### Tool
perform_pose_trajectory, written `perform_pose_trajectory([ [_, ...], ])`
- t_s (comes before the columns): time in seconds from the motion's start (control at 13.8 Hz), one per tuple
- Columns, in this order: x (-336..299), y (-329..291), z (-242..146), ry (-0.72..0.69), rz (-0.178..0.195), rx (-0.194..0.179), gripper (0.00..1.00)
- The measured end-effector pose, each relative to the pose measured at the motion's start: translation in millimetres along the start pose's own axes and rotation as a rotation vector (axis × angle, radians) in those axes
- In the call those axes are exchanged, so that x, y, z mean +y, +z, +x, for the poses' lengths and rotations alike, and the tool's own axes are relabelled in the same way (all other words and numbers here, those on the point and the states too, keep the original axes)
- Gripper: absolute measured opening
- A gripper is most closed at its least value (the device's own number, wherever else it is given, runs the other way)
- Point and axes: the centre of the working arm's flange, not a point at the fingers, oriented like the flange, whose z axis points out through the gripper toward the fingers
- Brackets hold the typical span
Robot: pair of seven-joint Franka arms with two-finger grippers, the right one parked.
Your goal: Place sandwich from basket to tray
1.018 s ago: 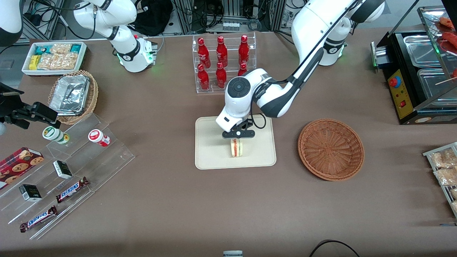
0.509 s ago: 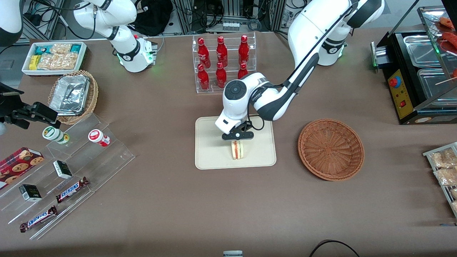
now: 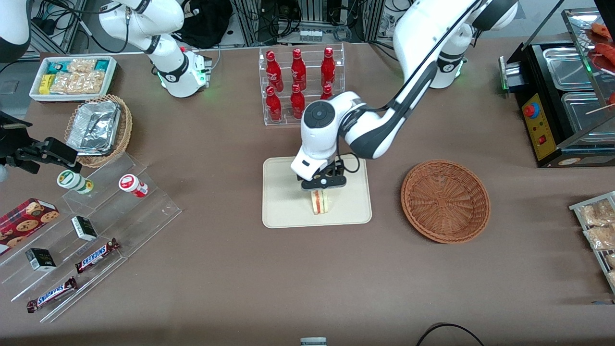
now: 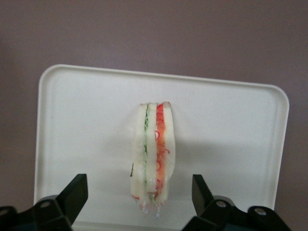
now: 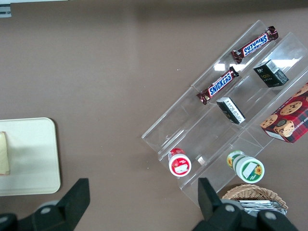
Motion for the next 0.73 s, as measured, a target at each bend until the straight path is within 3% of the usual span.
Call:
perform_pose_trajectory([
  [0.15,-26.9,-48.0,26.3,-0.072,0.016,0.037,1.00],
  [0.36,-87.6,-118.1,60.5,-0.192,0.090,0.063,1.00],
  [0.58,-150.4,-168.7,87.9,-0.301,0.108,0.045,1.00],
  [0.73,-189.2,-188.6,100.0,-0.288,0.117,-0.003,1.00],
])
